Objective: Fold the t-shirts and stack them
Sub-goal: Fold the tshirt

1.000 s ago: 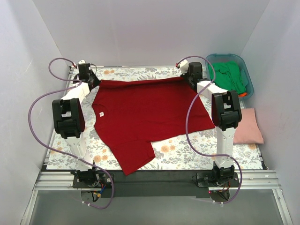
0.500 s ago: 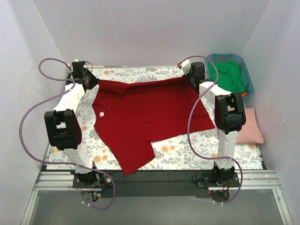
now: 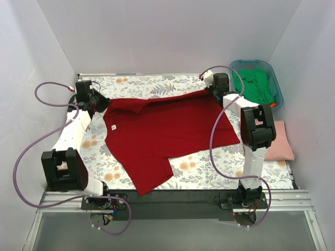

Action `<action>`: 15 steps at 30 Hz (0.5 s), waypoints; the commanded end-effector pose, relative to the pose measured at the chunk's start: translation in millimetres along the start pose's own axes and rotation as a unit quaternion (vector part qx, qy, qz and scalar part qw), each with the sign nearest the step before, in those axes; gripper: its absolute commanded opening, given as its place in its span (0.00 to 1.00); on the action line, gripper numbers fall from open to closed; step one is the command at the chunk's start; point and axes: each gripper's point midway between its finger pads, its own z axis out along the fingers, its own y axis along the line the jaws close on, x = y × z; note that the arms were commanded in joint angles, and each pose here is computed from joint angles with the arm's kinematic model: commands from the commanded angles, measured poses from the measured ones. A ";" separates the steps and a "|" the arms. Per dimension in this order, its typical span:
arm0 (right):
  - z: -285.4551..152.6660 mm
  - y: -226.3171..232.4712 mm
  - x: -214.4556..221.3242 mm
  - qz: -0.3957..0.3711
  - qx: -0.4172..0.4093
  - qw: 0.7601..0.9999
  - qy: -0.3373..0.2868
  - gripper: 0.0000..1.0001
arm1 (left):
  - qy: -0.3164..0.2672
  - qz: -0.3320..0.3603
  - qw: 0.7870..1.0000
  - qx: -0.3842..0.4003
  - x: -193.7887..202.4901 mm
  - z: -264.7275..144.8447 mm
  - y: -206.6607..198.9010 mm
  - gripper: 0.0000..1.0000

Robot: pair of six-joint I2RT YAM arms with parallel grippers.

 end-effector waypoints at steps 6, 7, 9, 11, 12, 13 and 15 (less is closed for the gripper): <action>-5.8 -11.6 -5.5 0.015 0.021 1.000 -0.013 0.03 | 0.022 -0.084 0.996 -0.014 42.4 -21.3 35.4 0.00; -5.1 -9.8 -3.0 0.018 0.019 1.000 -0.011 0.03 | 0.036 -0.091 0.995 -0.024 56.0 -18.1 48.0 0.00; -2.7 -4.0 2.4 0.018 0.013 1.000 -0.006 0.04 | 0.038 -0.100 0.994 -0.018 62.5 -16.1 51.5 0.00; -1.3 -0.4 6.6 0.018 0.009 1.000 -0.001 0.04 | 0.049 -0.105 0.993 -0.028 75.4 -11.7 64.3 0.00; -0.4 2.3 10.6 0.017 0.008 1.000 0.003 0.04 | 0.047 -0.105 0.993 -0.025 76.5 -9.6 65.3 0.00; 0.0 3.5 12.0 0.018 0.006 1.000 0.005 0.04 | 0.049 -0.104 0.993 -0.025 78.7 -8.1 67.2 0.00; 0.6 6.4 15.2 0.020 0.004 1.000 0.007 0.04 | 0.059 -0.103 0.992 -0.031 85.9 -4.8 73.4 0.00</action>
